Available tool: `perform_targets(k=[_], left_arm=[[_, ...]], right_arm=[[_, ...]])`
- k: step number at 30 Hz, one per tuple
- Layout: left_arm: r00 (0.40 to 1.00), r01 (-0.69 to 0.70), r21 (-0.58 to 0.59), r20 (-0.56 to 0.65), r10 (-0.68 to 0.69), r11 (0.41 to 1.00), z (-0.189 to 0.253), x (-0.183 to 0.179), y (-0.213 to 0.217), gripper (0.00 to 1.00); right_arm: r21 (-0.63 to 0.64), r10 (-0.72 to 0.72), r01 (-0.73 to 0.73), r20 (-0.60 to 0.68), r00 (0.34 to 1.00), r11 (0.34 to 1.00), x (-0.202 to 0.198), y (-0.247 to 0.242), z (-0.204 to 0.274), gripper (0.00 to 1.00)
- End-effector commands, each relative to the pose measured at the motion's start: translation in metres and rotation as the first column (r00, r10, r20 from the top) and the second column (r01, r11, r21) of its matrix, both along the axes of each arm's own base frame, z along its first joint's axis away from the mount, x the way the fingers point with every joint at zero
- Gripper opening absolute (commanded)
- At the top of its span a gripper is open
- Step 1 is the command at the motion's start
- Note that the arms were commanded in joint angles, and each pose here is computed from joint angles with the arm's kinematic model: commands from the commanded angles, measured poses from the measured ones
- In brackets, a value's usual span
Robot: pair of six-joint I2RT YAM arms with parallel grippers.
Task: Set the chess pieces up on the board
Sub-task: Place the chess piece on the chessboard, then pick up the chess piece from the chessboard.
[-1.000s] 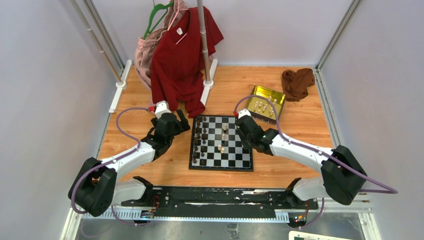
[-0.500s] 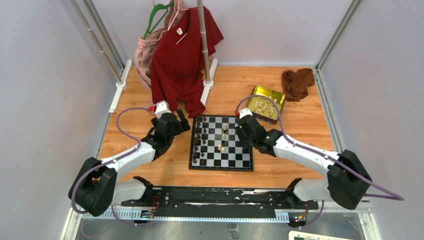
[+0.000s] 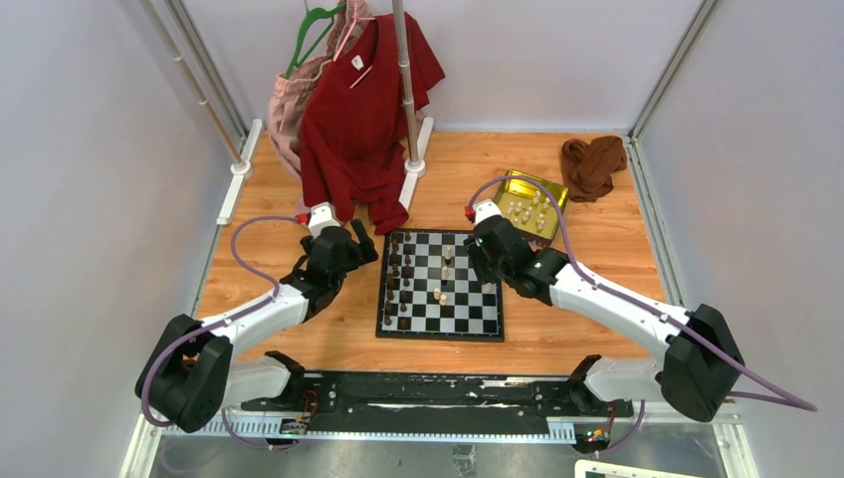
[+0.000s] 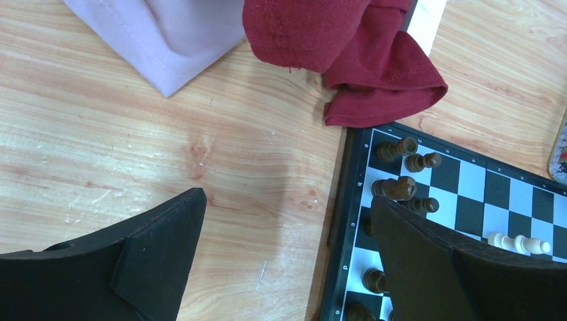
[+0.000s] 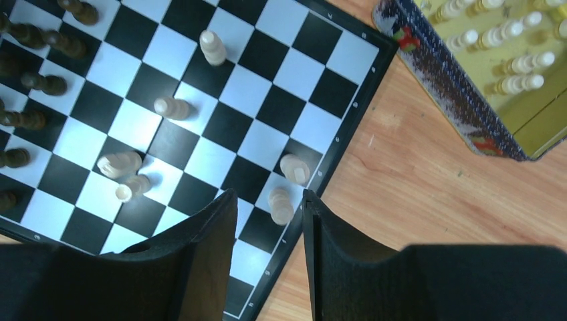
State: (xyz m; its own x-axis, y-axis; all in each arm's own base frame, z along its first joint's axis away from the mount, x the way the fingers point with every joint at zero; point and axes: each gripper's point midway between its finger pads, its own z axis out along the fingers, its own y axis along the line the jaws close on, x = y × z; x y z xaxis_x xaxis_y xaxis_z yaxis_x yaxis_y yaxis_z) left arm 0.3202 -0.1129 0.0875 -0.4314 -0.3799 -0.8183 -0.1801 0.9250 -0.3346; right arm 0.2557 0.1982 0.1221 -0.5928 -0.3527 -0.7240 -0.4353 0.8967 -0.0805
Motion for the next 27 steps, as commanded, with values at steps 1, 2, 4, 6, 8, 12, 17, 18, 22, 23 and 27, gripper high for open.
perform_targets(k=[1,2,4,6,8,12,17,18,22,23,27], left_arm=[[0.999,-0.031,-0.013,0.042,0.032,0.999,0.010,0.004,0.005,1.00],[0.999,-0.030,-0.015,0.043,0.031,0.999,0.010,0.004,0.005,1.00],[0.999,-0.029,-0.013,0.041,0.029,1.000,0.010,0.004,0.005,1.00],[0.999,-0.027,-0.013,0.041,0.027,1.000,0.010,0.003,0.005,1.00],[0.999,-0.025,-0.015,0.044,0.025,1.000,0.011,0.003,0.005,1.00],[0.999,-0.022,-0.013,0.043,0.023,1.000,0.010,0.003,0.004,1.00],[0.999,-0.021,-0.011,0.040,0.022,1.000,0.009,0.003,0.005,1.00],[0.999,-0.022,-0.009,0.038,0.022,1.000,0.008,0.003,0.005,1.00],[0.999,-0.022,-0.004,0.038,0.022,1.000,0.008,0.003,0.005,1.00],[0.999,-0.022,-0.003,0.038,0.022,1.000,0.008,0.003,0.005,1.00],[0.999,-0.022,0.004,0.037,0.022,1.000,0.007,0.004,0.006,1.00]], right_arm=[[-0.011,0.057,-0.057,0.008,0.998,0.998,0.012,0.021,0.011,0.45],[-0.013,0.067,-0.067,0.008,0.998,0.998,0.015,0.026,0.011,0.45],[-0.013,0.083,-0.083,0.007,0.997,0.996,0.022,0.036,0.010,0.45],[-0.021,0.097,-0.097,0.007,0.995,0.995,0.030,0.044,0.009,0.45],[-0.025,0.111,-0.111,0.003,0.994,0.994,0.038,0.054,0.006,0.45],[-0.034,0.126,-0.126,-0.010,0.992,0.991,0.050,0.068,-0.002,0.45],[-0.029,0.138,-0.139,-0.028,0.990,0.990,0.061,0.080,-0.012,0.45],[-0.029,0.138,-0.139,-0.032,0.990,0.990,0.063,0.081,-0.014,0.45],[-0.029,0.135,-0.137,-0.052,0.989,0.990,0.073,0.085,-0.024,0.45],[-0.025,0.136,-0.138,-0.056,0.989,0.990,0.074,0.086,-0.025,0.45],[-0.023,0.130,-0.132,-0.073,0.989,0.991,0.080,0.087,-0.035,0.44]])
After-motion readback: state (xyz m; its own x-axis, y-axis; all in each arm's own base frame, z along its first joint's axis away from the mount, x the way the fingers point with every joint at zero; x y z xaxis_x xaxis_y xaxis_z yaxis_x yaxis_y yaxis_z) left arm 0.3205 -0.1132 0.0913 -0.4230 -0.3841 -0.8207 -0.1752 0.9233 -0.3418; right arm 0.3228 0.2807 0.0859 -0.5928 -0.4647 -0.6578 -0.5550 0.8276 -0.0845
